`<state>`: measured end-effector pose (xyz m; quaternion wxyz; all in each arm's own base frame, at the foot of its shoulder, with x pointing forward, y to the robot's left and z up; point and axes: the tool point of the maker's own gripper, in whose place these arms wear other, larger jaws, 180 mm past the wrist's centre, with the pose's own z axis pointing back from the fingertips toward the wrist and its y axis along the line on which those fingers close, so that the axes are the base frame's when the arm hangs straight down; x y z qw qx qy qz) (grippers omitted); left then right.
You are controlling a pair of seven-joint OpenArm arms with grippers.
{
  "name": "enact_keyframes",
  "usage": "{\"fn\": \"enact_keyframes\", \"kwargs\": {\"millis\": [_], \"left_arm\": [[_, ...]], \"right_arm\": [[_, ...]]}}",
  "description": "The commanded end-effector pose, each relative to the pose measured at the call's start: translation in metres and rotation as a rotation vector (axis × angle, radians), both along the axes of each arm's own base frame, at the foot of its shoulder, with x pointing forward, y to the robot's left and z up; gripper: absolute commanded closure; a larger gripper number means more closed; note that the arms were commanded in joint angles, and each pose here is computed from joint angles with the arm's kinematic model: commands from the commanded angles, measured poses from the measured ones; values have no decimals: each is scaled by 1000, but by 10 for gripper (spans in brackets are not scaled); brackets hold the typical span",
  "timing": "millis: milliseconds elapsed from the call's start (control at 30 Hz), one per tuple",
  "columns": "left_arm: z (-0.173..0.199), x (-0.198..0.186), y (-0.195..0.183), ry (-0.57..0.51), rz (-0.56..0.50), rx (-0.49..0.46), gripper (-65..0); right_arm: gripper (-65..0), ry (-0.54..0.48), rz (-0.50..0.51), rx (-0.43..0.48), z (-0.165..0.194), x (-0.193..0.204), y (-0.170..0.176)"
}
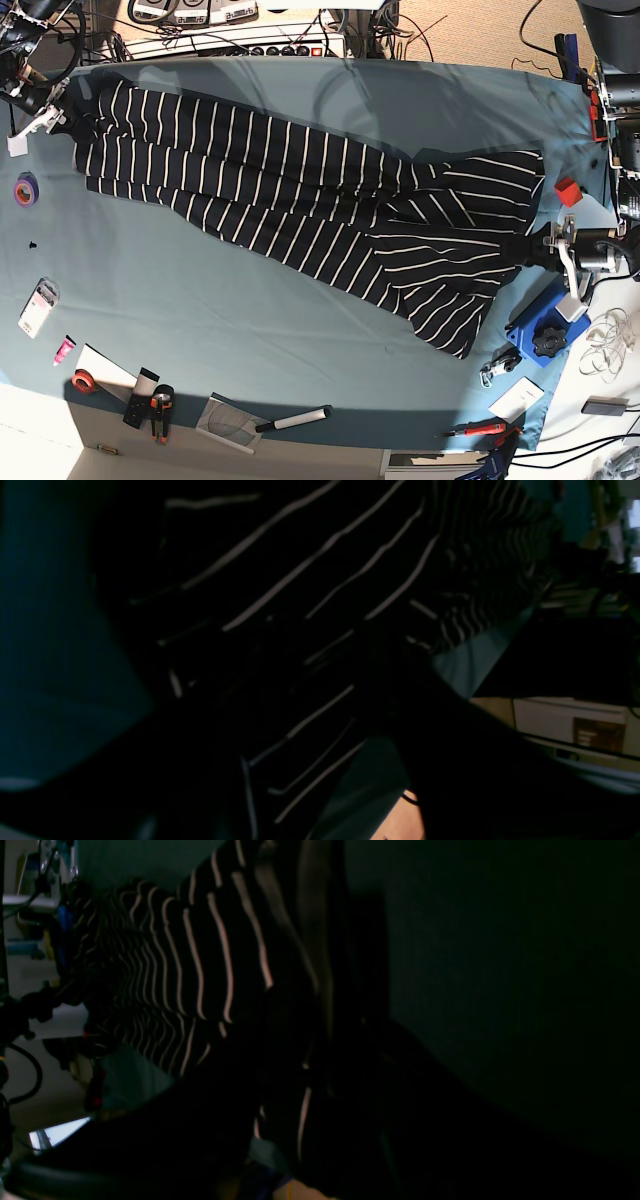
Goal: Layout the t-shirt on the table in an organized manner, then fold the t-shirt properly
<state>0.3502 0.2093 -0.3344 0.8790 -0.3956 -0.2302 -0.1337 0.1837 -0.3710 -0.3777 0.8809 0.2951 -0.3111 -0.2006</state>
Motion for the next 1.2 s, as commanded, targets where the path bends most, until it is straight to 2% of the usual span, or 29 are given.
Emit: {"fn": "enact_keyframes", "kwargs": {"millis": [0,100,467,667,767,833,900,1033,1167], "left_arm": [[24,14,5,-71,17,-32,-243],[33,20,4,-94,17,-41,-243],[83,54,3,-225,8,-38,-243],[108,57,-10,-322,-52,-8,-241],[127,56,-22,-396,-101,16,-241],[141,54,-32,-455,-141,35,-241],[156,50,-42,-519,-185,57,-241],[178,41,-58,-615,-251,90,-241],[162,38,-55,-587,-251,134,-241]], "right_arm": [[-178,-50,-4,-30,18,9,-12],[-178,-132,-25,19,34,18,-11],[-178,-185,-81,3,49,19,-27],[-178,-272,-204,-36,74,10,-62],[-196,-209,-239,-100,67,-4,-77],[-240,-162,-232,-123,59,-8,-78],[-254,-129,-208,-128,51,-8,-73],[-253,-18,-103,-129,23,-7,-49],[-253,110,39,-135,-8,-10,-19]]}}
